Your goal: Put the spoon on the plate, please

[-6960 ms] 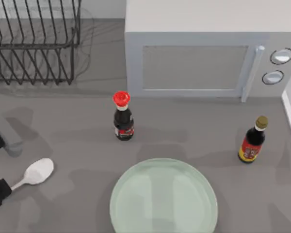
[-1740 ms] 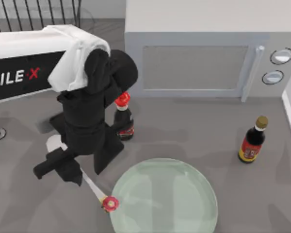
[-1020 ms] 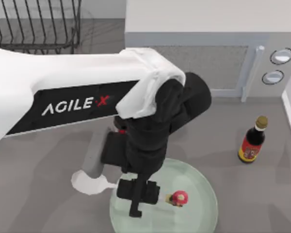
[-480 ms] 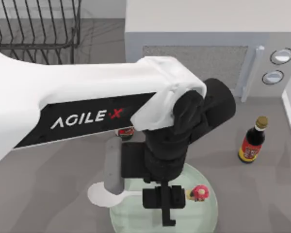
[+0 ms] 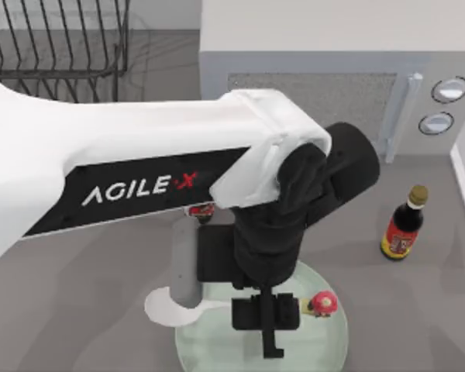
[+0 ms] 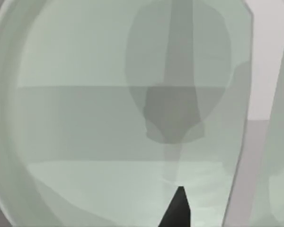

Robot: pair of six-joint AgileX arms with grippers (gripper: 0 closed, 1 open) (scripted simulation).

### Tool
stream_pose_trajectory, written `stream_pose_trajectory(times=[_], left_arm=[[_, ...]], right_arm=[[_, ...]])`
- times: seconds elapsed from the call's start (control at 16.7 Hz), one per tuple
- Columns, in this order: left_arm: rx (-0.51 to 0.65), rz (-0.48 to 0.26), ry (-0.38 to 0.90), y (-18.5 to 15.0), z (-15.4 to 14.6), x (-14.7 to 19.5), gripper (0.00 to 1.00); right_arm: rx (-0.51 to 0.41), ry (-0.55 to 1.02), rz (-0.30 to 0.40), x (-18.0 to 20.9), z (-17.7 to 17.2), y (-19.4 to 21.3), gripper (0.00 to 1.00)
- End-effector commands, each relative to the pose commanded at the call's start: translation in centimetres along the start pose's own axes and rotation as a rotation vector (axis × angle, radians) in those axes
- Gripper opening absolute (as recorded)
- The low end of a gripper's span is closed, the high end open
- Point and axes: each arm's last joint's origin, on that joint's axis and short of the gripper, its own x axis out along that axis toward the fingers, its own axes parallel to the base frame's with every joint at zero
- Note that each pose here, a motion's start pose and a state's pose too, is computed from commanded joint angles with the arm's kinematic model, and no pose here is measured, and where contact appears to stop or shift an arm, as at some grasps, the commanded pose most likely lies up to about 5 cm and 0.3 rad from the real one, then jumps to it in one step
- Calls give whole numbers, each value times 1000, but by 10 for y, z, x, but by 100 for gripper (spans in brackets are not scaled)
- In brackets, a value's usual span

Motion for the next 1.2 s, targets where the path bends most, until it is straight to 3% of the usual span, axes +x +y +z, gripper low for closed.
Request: stream_pose_trajectory(times=[0.72,0.96,1.2], left_arm=[[-9,-196,160,-13,-21,-18,0],[-18,-210,180,-16,-19,-19,0],[-18,-168,156,-13,-13,-10,0]], right_arm=[[0,0,0,0,0,0,100],[0,0,0,0,0,0,100],[0,0,0,0,0,0,100]])
